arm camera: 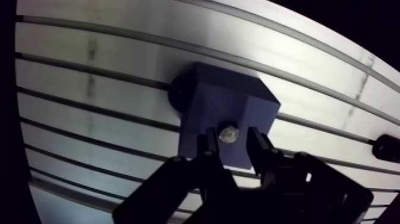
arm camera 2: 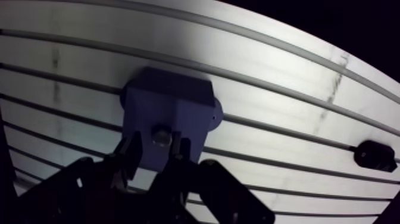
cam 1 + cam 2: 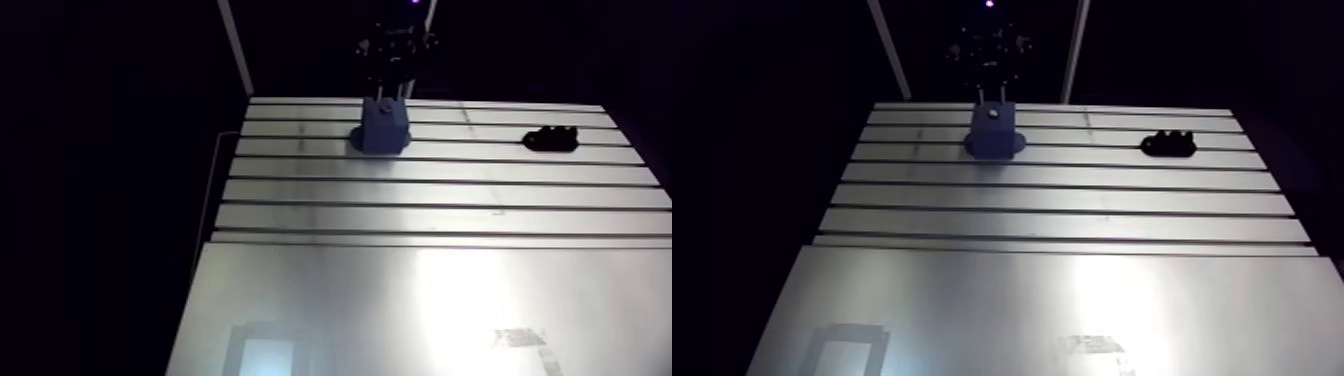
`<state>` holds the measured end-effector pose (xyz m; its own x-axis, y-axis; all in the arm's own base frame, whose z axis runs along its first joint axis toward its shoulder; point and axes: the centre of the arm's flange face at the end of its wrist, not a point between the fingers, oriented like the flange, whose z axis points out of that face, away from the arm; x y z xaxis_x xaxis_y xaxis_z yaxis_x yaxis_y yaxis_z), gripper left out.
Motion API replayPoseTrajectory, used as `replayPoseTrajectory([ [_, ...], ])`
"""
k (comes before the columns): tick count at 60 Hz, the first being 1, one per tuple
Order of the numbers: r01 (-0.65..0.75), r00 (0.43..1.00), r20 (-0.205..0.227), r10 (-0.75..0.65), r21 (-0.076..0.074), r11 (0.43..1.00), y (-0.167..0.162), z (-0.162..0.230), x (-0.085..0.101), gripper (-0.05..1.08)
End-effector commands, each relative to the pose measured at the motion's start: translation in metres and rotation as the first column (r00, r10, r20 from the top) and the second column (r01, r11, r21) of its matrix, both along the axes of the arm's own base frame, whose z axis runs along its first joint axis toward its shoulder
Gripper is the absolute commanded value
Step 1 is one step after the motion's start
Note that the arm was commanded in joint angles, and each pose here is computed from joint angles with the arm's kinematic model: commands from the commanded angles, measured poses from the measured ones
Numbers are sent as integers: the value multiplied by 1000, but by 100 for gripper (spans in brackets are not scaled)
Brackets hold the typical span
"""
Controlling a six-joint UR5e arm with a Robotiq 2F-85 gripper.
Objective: Pick up the M10 bolt and insert it into the hex recess until seated.
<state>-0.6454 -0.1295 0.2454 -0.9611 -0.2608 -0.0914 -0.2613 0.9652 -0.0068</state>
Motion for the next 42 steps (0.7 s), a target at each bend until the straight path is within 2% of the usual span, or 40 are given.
replayPoseTrajectory([
  [1, 14, 1000, 1, -14, 1, 1000, 0, -1, 0, 59],
  [42, 43, 999, 10, -43, 5, 999, 3, -5, 1, 59],
])
